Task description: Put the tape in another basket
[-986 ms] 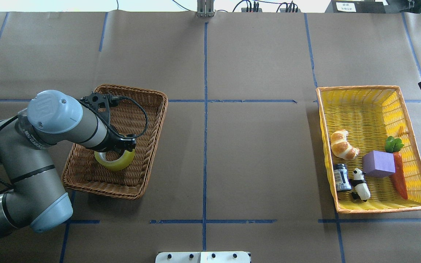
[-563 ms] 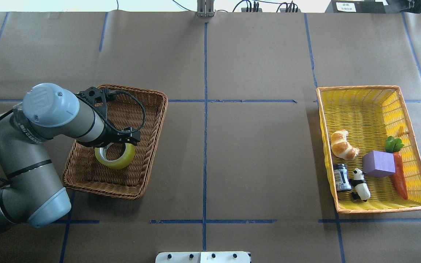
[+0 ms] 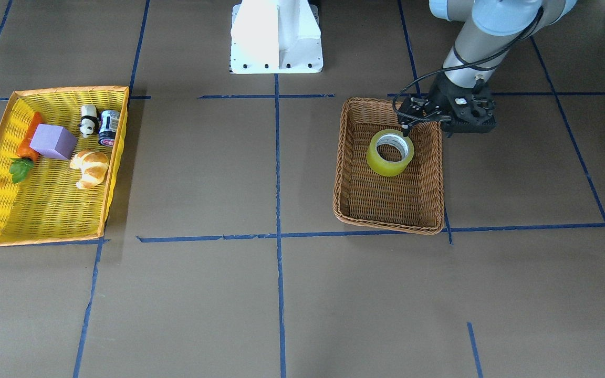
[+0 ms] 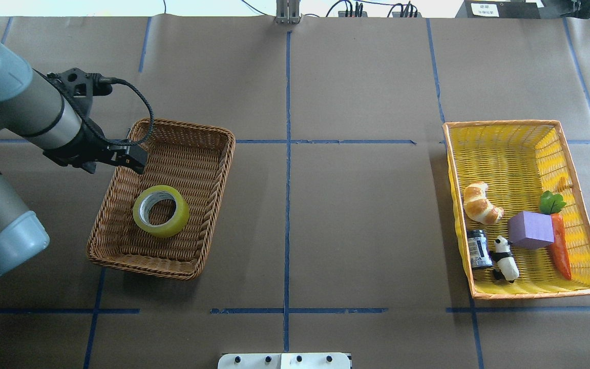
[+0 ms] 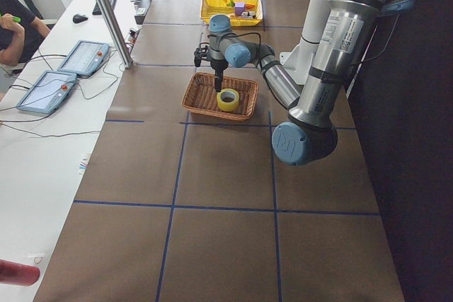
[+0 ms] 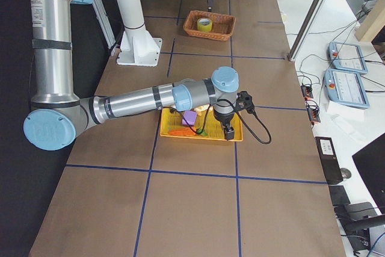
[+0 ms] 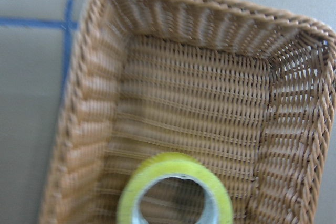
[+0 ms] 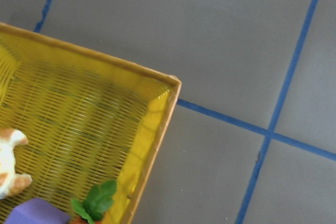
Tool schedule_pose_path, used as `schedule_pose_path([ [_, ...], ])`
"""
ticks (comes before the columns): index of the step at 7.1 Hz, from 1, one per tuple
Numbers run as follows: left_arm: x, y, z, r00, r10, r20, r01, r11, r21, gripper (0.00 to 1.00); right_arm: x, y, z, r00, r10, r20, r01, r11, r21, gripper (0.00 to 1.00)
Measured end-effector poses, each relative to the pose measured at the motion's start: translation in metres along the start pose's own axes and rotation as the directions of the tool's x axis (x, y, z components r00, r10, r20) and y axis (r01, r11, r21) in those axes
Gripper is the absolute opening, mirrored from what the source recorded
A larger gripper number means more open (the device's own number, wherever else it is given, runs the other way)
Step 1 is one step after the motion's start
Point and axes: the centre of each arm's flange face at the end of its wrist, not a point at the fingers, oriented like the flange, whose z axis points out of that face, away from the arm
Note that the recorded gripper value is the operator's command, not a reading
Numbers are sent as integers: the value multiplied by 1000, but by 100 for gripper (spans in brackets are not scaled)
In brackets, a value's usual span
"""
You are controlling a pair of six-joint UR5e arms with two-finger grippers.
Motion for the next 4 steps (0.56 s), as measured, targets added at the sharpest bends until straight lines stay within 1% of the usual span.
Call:
schedule_pose_path([
  [1, -45, -8, -17, 999, 31, 7, -31, 999, -12, 100, 27, 14, -2, 1000, 23, 1, -23, 1000, -16, 100],
  [2, -104, -13, -35, 999, 50, 1, -50, 998, -25, 100, 48, 29, -2, 998, 64, 11, -64, 998, -20, 100],
  [4, -225, -8, -66, 999, 29, -25, -29, 999, -34, 100, 65, 51, 6, 993, 114, 29, -113, 993, -33, 100],
])
